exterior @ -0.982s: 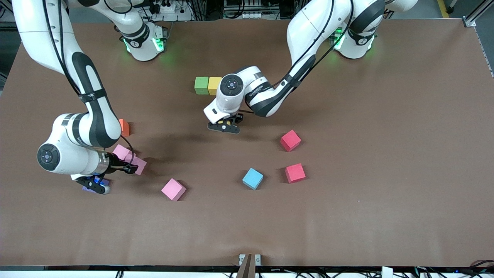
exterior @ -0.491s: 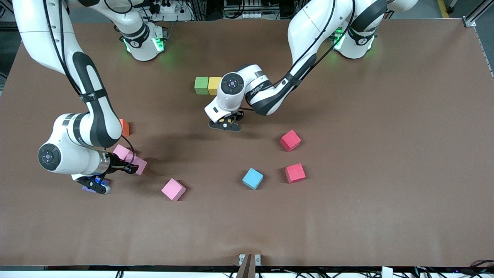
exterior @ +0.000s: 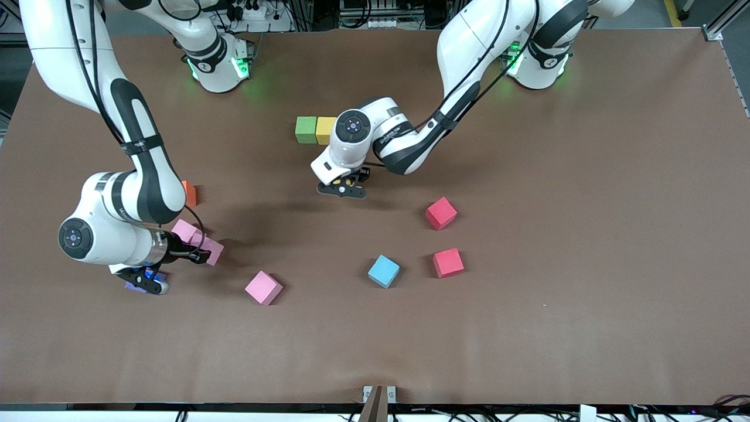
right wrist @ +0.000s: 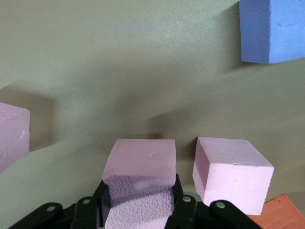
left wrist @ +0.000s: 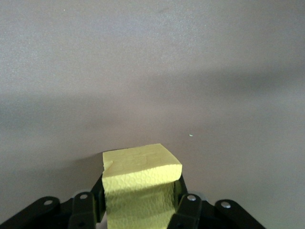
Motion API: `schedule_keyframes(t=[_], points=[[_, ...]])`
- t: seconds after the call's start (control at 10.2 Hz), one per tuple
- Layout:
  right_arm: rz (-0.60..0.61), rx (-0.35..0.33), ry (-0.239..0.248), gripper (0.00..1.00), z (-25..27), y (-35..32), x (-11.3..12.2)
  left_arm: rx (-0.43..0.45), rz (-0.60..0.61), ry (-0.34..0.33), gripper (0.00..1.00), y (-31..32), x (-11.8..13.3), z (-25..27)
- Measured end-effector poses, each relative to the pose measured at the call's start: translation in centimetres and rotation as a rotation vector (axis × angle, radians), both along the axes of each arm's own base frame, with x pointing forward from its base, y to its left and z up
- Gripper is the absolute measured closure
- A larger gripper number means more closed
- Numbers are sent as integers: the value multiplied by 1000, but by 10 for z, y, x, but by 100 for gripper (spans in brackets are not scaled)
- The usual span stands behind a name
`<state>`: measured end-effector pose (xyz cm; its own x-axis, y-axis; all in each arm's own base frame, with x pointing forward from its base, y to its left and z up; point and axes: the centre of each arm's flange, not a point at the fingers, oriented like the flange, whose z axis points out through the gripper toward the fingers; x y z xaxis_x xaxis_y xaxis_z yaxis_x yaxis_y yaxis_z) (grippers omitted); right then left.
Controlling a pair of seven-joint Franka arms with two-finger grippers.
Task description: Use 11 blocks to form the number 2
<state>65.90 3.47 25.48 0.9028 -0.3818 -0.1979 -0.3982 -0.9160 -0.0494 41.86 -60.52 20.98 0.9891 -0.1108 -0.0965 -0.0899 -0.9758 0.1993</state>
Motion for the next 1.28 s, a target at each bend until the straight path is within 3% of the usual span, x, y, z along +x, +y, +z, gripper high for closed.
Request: schedule_keyframes(t=[0.2,0.29,0.49,1.08,1.28], points=[[0,0,0,48,0,0,0,0,0,0,44,0,0,0],[0,0,0,48,0,0,0,3,-1,2,36,1,-1,-2],[0,0,0,48,0,0,0,8,-3,7,10,1,-3,-5],[10,1,1,48,0,7,0,-5,9,3,1,0,-2,-2],[16,1,2,48,0,11,-1,-21,35,-15,0,7,12,14]])
